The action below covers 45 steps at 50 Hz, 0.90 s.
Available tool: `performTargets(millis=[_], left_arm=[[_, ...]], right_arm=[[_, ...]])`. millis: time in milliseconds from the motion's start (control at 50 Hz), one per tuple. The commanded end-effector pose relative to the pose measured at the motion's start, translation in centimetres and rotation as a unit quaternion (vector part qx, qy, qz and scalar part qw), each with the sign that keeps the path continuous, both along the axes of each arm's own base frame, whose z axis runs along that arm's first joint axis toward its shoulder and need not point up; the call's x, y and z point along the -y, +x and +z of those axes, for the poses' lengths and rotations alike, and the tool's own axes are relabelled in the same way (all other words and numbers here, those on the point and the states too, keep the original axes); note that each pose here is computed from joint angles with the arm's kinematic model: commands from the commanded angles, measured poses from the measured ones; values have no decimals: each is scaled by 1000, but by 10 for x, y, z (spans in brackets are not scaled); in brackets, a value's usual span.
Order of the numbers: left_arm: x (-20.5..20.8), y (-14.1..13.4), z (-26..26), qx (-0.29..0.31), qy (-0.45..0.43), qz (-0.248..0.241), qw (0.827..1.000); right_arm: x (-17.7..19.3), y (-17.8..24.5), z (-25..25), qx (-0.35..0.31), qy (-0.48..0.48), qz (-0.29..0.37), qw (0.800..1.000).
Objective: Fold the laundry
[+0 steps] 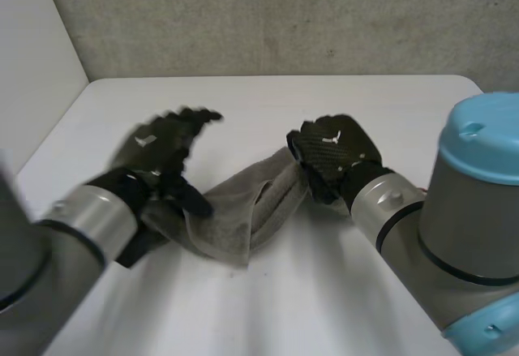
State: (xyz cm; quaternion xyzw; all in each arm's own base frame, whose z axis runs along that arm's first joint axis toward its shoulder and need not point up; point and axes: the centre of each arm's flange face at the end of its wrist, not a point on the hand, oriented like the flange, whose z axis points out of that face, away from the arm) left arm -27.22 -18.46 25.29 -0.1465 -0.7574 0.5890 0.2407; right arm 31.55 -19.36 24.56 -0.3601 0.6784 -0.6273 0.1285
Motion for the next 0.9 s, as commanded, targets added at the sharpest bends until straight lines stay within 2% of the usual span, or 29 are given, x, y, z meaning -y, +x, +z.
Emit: performTargets(millis=[20, 140, 240, 380, 480, 580, 640, 680, 780, 900], left_arm=[[26, -33, -47, -10, 134, 2, 991], [47, -56, -66, -48, 190, 16, 980], [53, -69, -81, -58, 208, 13, 976], [49, -75, -94, -42, 224, 8, 974], [49, -73, -84, -44, 211, 10, 976], [53, -66, -61, -48, 178, 10, 983], [63, -52, -50, -27, 151, 20, 988], [69, -37, -40, 7, 117, 24, 993], [68, -22, -31, 56, 83, 20, 995], [63, -8, -26, 83, 74, 20, 994]], right_arm=[[-15, -6, 25, 19, -31, 7, 999], [-23, -11, 32, 23, -41, 9, 999], [-24, -12, 32, 23, -40, 9, 999], [-23, -12, 30, 21, -41, 8, 999], [-20, -11, 31, 15, -58, 8, 998], [-16, -13, 27, -37, -95, 10, 995], [-17, -13, 26, -50, -102, 13, 993], [-16, -13, 26, -67, -116, 15, 991], [-15, -12, 24, -87, -124, 18, 988], [-10, -8, 8, -107, -110, 22, 988]])
